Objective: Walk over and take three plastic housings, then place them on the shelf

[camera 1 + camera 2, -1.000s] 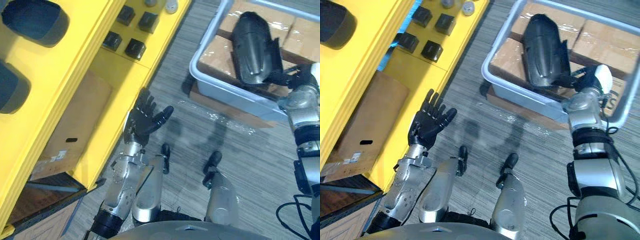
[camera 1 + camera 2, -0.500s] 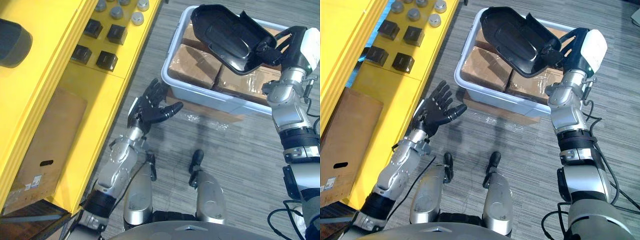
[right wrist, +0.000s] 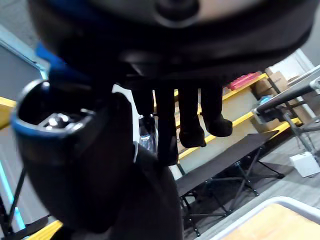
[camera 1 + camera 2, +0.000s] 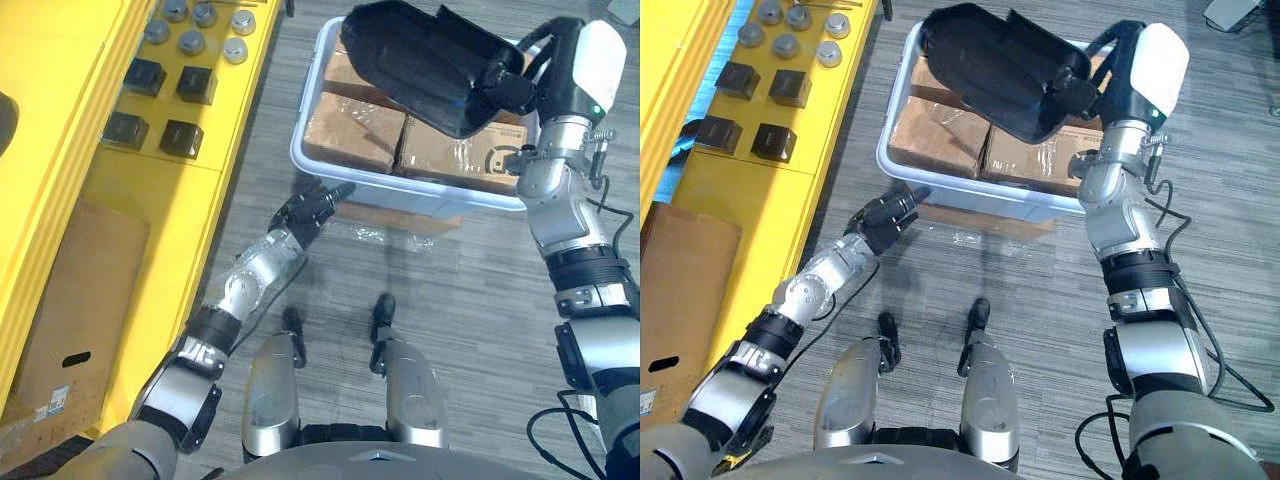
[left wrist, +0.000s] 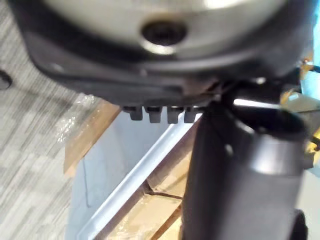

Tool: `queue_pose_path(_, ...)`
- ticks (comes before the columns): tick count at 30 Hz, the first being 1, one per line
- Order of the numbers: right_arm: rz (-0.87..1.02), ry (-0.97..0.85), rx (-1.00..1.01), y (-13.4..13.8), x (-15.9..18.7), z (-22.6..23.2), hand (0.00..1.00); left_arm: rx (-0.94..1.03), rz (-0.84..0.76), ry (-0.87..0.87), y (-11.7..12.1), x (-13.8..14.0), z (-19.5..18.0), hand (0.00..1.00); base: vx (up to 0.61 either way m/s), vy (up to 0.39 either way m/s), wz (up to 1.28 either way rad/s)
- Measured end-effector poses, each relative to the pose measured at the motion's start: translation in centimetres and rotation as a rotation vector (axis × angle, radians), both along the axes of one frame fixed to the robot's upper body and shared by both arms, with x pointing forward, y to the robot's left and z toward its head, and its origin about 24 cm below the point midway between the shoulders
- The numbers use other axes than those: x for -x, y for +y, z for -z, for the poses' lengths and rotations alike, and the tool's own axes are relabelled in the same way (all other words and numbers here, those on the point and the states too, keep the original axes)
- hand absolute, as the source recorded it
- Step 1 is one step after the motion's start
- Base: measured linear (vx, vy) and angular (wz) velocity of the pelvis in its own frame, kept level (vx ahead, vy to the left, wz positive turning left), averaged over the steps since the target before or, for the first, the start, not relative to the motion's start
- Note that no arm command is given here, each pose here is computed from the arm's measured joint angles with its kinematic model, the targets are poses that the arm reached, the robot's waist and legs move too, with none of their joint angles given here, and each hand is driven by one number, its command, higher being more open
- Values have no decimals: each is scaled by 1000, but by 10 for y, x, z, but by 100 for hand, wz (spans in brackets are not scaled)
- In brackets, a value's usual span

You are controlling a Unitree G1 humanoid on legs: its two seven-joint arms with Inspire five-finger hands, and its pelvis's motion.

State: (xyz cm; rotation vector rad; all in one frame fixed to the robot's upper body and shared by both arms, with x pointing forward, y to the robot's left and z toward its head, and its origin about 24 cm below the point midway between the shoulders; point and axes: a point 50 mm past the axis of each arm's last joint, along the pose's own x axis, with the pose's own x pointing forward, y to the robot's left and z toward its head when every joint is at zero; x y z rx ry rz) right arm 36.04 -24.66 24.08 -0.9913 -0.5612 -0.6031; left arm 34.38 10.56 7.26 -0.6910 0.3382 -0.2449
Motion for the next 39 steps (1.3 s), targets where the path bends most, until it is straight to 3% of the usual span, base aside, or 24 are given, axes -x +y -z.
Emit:
queue_pose_path(6,-98,-7,-18,23,-4,8,0,188,-2,43,-9,-9,-15,100,-12,18,-5)
queue_pose_path(15,-181,17,-50,47,-2,40,0,449,27,53,-42,-11,-32,100,-4,6,-2)
queue_pose_path(25,-348,83,-73,93,4,76,0,641,-24,54,-54,-12,-37,100,-1,7,-2)
queue_pose_path(26,-356,79,-74,95,5,76,0,658,-32,54,-54,-13,-37,0,0,0,0)
queue_pose_path(33,-410,41,-105,116,9,81,0,653,-88,15,-52,-13,-36,0,0,6,3)
queue_pose_path(39,-501,21,-147,140,16,78,0,645,-252,-9,-47,-14,-37,0,0,0,0)
